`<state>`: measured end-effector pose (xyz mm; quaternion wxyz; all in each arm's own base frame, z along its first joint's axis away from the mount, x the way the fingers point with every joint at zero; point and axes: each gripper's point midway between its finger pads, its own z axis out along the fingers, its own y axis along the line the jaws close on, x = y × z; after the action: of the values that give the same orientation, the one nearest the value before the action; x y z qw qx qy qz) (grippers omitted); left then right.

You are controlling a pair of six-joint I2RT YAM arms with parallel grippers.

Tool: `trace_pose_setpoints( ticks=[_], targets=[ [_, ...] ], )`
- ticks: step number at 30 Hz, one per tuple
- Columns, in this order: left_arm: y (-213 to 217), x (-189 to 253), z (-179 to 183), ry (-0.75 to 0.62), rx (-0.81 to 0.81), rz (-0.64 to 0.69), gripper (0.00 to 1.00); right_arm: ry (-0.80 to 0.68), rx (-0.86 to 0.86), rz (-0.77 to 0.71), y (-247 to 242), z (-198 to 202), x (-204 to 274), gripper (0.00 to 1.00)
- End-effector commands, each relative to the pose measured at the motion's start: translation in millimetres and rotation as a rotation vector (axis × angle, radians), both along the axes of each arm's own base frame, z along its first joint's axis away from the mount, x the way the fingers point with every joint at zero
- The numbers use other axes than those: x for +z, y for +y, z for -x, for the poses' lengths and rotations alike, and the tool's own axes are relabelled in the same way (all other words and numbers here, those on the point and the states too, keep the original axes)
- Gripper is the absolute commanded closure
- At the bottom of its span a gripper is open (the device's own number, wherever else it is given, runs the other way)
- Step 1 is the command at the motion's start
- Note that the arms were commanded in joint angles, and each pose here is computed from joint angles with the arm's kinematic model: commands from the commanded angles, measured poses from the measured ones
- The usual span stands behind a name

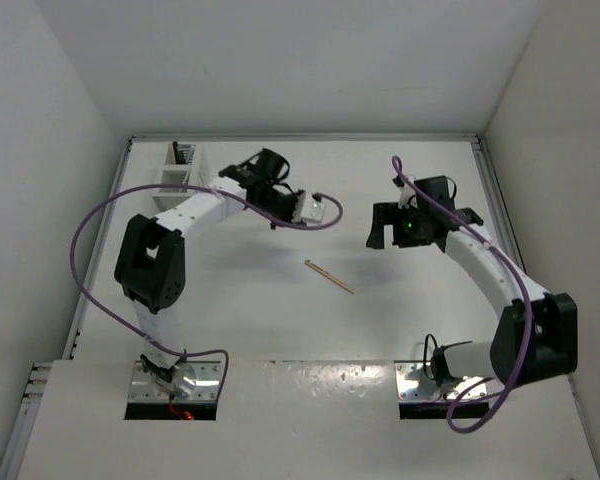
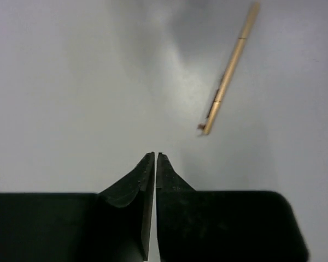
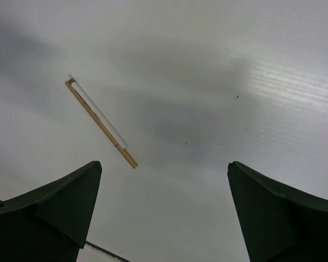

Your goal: Organize the makeup

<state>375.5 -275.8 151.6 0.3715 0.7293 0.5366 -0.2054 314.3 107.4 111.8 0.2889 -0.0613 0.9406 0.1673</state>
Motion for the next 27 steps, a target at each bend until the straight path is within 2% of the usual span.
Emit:
trace_pose_setpoints(
  ticks=[1, 3, 5, 6, 12, 16, 20, 24, 27],
  targets=[
    [-21.5, -21.8, 39.1, 0.06, -0.145, -0.033, 0.89, -0.018, -0.004, -0.013, -1.8, 24.4, 4.0, 0.02],
    [-32.3, -39.0, 70.6, 0.065, -0.292, -0.064, 0.8, 0.001, -0.012, -0.007, -5.0, 36.5, -2.7, 0.02],
    [-39.4, -58.2, 86.3, 0.08, -0.361, -0.105, 0.78, -0.001, -0.021, -0.001, -8.6, 50.3, -7.1, 0.02],
    [-46.3, -65.7, 98.8, 0.072, -0.423, -0.13, 0.78, -0.015, -0.027, -0.001, -10.2, 54.0, -3.9, 0.03],
    [-56.5, -96.1, 114.5, 0.038, -0.555, -0.214, 0.82, -0.027, -0.065, 0.021, -20.1, 73.6, -9.6, 0.03],
    [-53.2, -118.4, 118.3, 0.091, -0.545, -0.261, 0.82, -0.043, -0.073, 0.029, -23.2, 78.9, -11.2, 0.03],
    [-63.2, -118.4, 105.9, 0.068, -0.489, -0.265, 0.82, -0.037, -0.056, 0.035, -23.2, 80.6, -11.2, 0.03],
    [-63.1, -122.6, 101.0, 0.057, -0.476, -0.279, 0.78, -0.018, -0.034, 0.05, -23.4, 80.7, -15.4, 0.02],
    [-65.6, -119.7, 96.2, 0.043, -0.463, -0.278, 0.7, -0.041, -0.023, 0.053, -23.8, 79.6, -11.0, 0.02]
  ],
)
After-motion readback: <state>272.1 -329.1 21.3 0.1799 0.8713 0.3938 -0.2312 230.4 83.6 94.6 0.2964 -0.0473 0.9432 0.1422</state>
